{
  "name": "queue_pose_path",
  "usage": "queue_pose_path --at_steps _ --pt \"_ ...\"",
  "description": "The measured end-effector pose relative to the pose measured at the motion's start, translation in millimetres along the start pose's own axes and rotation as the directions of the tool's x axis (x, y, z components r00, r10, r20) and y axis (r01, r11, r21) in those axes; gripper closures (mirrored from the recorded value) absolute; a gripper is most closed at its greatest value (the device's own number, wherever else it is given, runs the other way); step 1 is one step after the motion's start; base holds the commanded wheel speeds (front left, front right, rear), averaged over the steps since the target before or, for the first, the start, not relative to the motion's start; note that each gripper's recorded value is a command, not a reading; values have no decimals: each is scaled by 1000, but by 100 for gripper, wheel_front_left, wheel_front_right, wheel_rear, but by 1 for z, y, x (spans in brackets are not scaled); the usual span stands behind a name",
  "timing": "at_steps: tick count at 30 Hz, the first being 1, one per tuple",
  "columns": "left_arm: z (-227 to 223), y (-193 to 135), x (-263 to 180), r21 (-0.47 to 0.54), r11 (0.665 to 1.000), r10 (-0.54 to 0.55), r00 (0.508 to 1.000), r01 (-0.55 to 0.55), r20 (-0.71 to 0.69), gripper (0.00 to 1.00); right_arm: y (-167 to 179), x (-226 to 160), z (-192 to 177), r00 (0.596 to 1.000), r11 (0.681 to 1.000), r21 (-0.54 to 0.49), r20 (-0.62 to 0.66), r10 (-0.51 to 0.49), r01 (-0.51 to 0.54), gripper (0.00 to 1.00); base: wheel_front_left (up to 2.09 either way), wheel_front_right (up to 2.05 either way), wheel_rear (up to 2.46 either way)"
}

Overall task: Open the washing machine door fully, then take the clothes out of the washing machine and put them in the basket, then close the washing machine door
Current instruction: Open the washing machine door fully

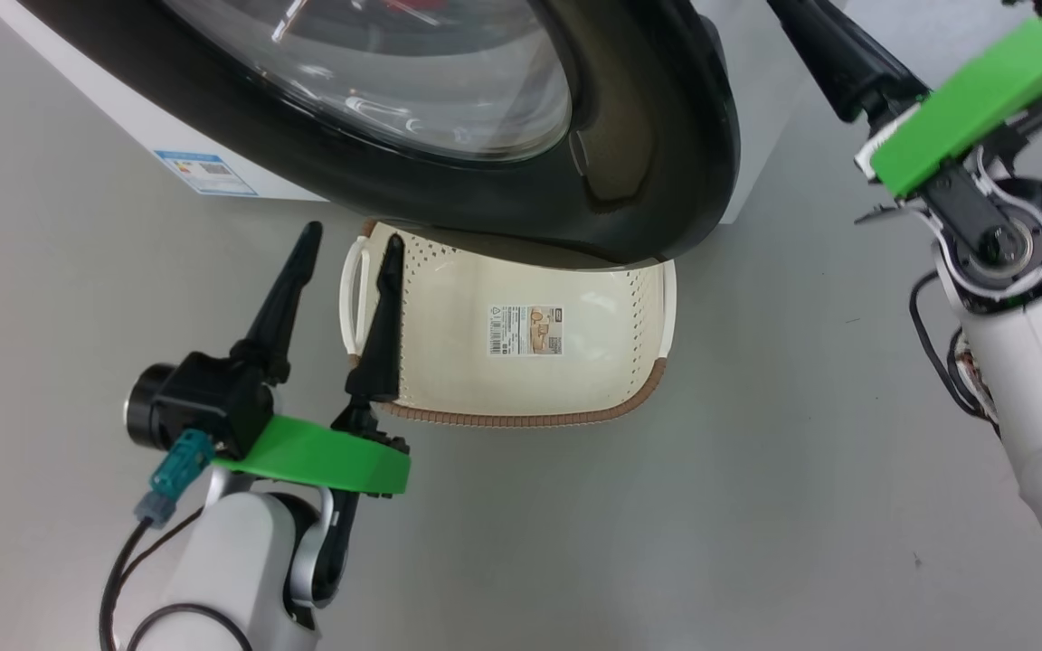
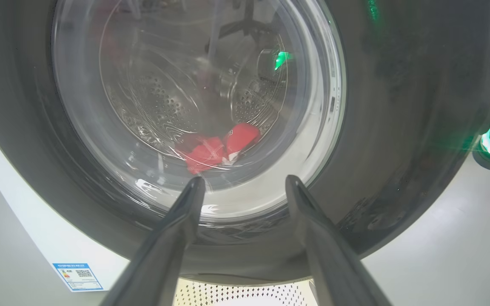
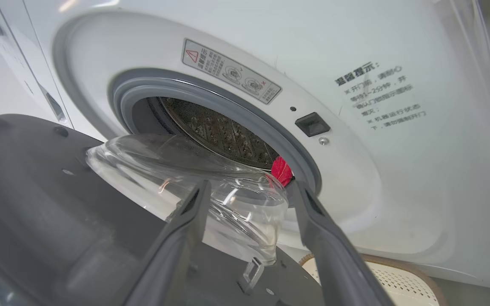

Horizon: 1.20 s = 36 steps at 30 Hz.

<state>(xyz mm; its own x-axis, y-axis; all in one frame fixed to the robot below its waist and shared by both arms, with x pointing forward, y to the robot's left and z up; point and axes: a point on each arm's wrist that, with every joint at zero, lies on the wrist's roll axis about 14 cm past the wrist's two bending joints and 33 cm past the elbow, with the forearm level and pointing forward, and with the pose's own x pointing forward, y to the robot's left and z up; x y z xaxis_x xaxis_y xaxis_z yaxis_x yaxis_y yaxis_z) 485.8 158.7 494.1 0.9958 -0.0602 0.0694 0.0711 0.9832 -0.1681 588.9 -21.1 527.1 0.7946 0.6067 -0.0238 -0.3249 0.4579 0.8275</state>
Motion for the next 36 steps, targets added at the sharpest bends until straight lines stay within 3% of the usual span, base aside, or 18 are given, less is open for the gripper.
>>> queue_pose_path --at_steps 5,13,21,24,27,32,36 --pt "5 6 0 6 999 36 999 -37 14 0 -17 -22 20 989 984 -162 141 -52 75 0 0 0 0" --pt "3 6 -5 2 999 46 999 -46 11 0 -24 -55 34 956 884 -434 290 -43 171 0 0 0 0" --pt "5 6 -8 1 999 53 998 -53 22 0 -37 -90 39 904 807 -512 423 -61 294 0 0 0 0" --pt "11 4 -9 -5 999 50 998 -50 43 0 -39 -102 32 897 746 -576 437 -64 334 0 0 0 0" --pt "14 3 -9 -4 999 53 997 -52 58 0 -44 -110 21 893 711 -601 442 -84 365 0 0 0 0" --pt "8 1 -11 14 999 44 998 -45 48 0 -49 -121 5 893 682 -621 436 -110 387 0 0 0 0" --pt "16 -1 -9 16 999 39 996 -41 76 0 -47 -127 3 888 687 -613 446 -108 391 0 0 0 0"
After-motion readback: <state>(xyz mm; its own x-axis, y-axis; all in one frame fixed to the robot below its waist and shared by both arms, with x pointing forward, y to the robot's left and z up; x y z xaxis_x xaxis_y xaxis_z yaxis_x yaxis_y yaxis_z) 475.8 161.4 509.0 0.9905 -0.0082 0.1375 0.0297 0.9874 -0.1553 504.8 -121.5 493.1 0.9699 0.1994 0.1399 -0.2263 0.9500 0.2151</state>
